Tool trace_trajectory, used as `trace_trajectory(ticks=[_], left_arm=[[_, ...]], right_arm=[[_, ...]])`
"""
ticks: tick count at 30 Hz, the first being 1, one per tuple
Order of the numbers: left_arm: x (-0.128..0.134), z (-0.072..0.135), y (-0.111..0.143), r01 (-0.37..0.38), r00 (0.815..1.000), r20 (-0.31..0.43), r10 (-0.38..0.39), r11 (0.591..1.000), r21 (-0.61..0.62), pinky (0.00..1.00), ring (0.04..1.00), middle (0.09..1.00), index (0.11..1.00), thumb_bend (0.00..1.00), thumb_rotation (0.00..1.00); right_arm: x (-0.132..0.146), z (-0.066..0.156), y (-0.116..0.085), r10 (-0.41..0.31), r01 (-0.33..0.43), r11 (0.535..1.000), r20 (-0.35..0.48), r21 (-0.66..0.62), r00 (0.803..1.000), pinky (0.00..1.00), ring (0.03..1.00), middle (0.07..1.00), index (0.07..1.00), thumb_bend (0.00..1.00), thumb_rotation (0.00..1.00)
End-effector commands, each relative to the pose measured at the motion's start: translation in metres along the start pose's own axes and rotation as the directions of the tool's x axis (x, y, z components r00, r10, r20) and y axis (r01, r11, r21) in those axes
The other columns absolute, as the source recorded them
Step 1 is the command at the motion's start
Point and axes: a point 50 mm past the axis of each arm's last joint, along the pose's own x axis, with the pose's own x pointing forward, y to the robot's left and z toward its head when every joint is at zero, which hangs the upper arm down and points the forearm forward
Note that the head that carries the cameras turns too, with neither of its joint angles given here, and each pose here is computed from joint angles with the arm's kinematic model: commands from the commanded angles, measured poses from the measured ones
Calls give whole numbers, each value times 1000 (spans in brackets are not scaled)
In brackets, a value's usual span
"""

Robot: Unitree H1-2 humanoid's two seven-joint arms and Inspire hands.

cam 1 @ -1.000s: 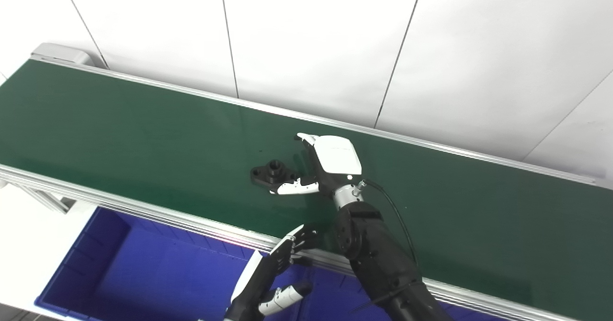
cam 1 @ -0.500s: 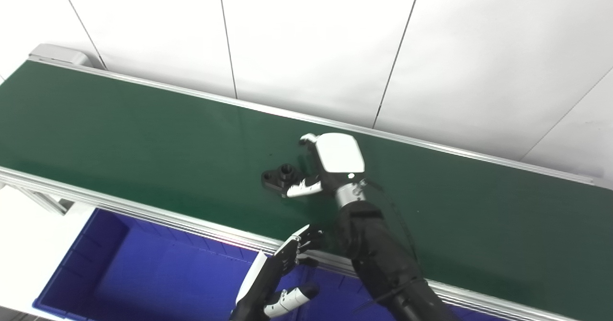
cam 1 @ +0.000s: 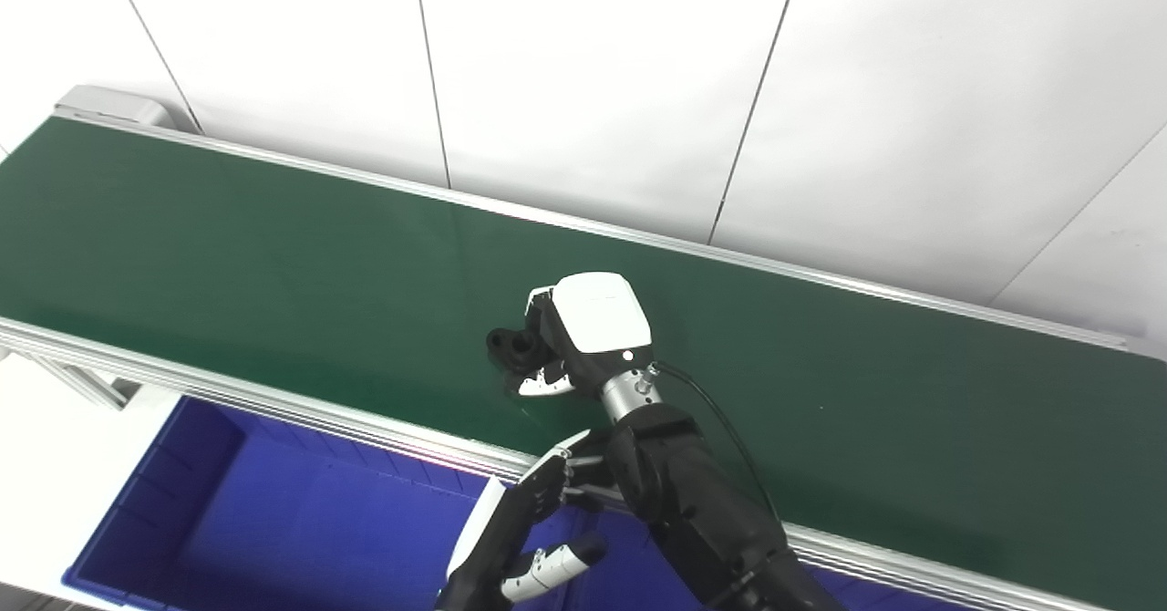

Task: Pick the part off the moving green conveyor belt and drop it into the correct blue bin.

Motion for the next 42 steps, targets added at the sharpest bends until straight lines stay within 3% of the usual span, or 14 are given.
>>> trace_trajectory(ticks=[1, 4, 9, 15, 16, 18, 21, 23, 27, 31, 33, 36, 42], left_arm=[[2, 10, -4, 0, 998, 62, 1, 1000, -10, 568, 628, 659, 765, 738, 819], [2, 9, -4, -1, 998, 58, 2, 1000, -13, 571, 632, 656, 755, 756, 817], [1, 9, -3, 1, 999, 53, 0, 1000, -8, 577, 641, 654, 763, 759, 829], [0, 9, 1, 0, 999, 50, 0, 1000, -9, 580, 647, 655, 770, 758, 832], [0, 9, 2, 0, 999, 49, 0, 1000, -9, 580, 646, 652, 770, 762, 837], [-2, 9, 4, -1, 999, 43, 2, 1000, -12, 584, 647, 648, 770, 763, 840], [-4, 9, 8, 0, 999, 37, 1, 1000, -15, 588, 652, 647, 777, 757, 843], [-5, 8, 11, 0, 999, 40, 1, 1000, -15, 584, 654, 651, 782, 753, 844], [-7, 10, 17, 0, 999, 38, 1, 1000, -18, 573, 653, 651, 788, 747, 845], [-9, 10, 26, 5, 999, 38, -4, 1000, -19, 579, 662, 653, 799, 739, 847], [-11, 10, 30, 9, 999, 34, -9, 1000, -19, 584, 668, 655, 804, 741, 849], [-13, 11, 36, 15, 1000, 25, -15, 1000, -10, 594, 680, 662, 812, 734, 858], [-19, 14, 51, 17, 1000, 5, -17, 1000, -4, 604, 689, 683, 827, 721, 878]], right_arm=[[-21, -4, 41, 170, -170, 985, -5, -8, 985, 107, 161, 237, 469, 509, 145], [-24, -9, 45, 176, -176, 984, -5, -11, 984, 76, 130, 200, 469, 508, 122], [-25, -18, 47, 191, -192, 981, -19, -29, 981, 104, 164, 245, 474, 512, 111], [-26, -25, 43, 162, -159, 986, -49, 50, 986, 112, 166, 249, 476, 510, 109], [-26, -26, 42, 156, -152, 986, -54, 66, 986, 124, 178, 379, 477, 521, 44], [-28, -27, 39, 131, -124, 987, -63, 100, 989, 139, 194, 451, 479, 524, 9], [-29, -26, 32, 89, -81, 989, -65, 120, 994, 145, 198, 404, 502, 516, 0], [-31, -25, 24, 53, -42, 989, -74, 142, 996, 125, 175, 387, 499, 515, 0], [-37, -26, -4, 11, 0, 991, -86, 134, 996, 118, 169, 462, 480, 523, 1], [-43, -24, -26, -45, 57, 987, -84, 152, 995, 119, 172, 469, 479, 526, 1], [-46, -23, -37, -56, 69, 984, -85, 165, 995, 120, 174, 417, 492, 519, 1], [-52, -19, -54, -62, 73, 982, -71, 177, 996, 146, 204, 464, 484, 524, 1], [-58, 7, -88, -99, 100, 985, -14, 143, 995, 129, 182, 469, 483, 526, 0]])
